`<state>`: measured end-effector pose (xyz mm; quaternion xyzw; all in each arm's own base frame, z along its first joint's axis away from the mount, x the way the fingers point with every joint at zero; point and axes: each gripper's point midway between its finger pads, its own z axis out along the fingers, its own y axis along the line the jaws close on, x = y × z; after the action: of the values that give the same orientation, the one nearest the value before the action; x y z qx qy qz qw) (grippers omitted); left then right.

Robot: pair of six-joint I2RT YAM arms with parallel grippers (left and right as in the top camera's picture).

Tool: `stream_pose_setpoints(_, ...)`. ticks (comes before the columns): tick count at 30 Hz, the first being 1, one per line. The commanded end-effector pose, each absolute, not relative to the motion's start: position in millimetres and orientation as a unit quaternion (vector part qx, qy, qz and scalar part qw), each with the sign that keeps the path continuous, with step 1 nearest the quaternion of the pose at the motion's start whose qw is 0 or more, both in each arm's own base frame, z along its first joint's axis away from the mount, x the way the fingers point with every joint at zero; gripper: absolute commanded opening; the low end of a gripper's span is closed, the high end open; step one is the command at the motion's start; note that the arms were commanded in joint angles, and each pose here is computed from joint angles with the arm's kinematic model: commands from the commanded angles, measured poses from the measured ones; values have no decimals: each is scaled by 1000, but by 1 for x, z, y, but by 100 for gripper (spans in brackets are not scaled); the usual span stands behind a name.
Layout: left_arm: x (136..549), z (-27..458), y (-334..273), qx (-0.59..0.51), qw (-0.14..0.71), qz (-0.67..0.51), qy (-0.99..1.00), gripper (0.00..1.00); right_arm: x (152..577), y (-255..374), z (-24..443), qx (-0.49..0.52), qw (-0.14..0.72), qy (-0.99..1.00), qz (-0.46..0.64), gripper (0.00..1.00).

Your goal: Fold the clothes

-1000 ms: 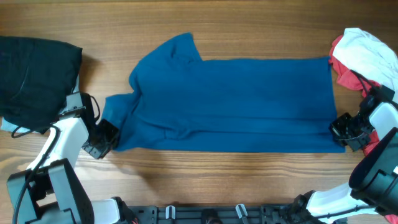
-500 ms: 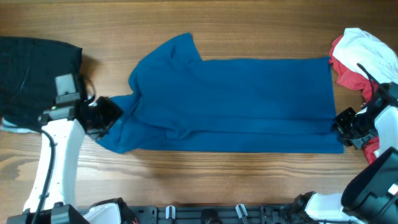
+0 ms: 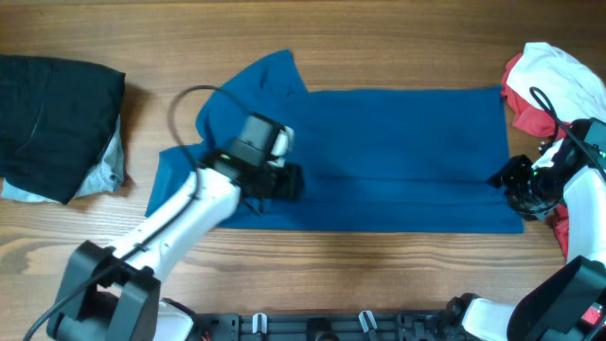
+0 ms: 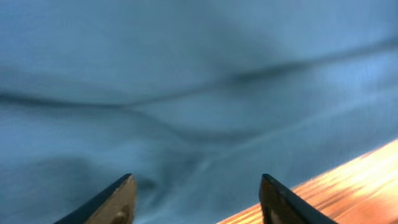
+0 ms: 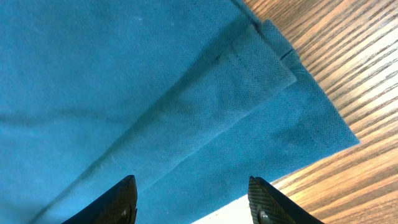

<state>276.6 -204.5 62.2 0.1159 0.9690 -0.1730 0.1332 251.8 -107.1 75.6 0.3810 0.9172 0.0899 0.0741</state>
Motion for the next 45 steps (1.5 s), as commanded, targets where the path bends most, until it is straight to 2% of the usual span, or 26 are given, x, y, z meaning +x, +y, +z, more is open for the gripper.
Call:
stream_pose_setpoints(1, 273, 59, -219, 203, 165, -129, 957, 66, 256, -106, 82, 372, 85, 919, 95, 58)
stream_pose_setpoints(9, 263, 9, -216, 236, 117, -64, 962, 64, 253, -104, 82, 369, 78, 921, 95, 57)
stream_pose_setpoints(14, 268, 2, -208, 235, 121, -34, 964, 54, 252, -105, 82, 368, 78, 922, 94, 57)
stream_pose_setpoints(18, 273, 3, -207, 232, 133, -28, 963, 31, 251, -108, 81, 372, 75, 922, 83, 52)
stream_pose_setpoints(21, 277, 5, -207, 227, 141, -24, 963, 4, 248, -114, 72, 382, 67, 919, 67, 49)
stream_pose_setpoints(31, 299, 28, -208, 202, 183, -41, 961, 5, 232, -104, 10, 397, -12, 914, 77, 46)
stream_pose_setpoints(37, 327, 40, -211, 155, 231, -70, 958, 14, 223, -106, -9, 409, -28, 910, 60, 45)
stream_pose_setpoints(41, 347, 52, -216, 145, 279, -71, 947, 14, 223, -108, -10, 409, -28, 910, 55, 45)
stream_pose_setpoints(42, 352, 54, -215, 140, 291, -65, 944, 16, 223, -109, -10, 409, -27, 910, 53, 45)
stream_pose_setpoints(45, 357, 54, -204, 128, 294, -50, 946, 42, 225, -110, -10, 409, -22, 911, 53, 45)
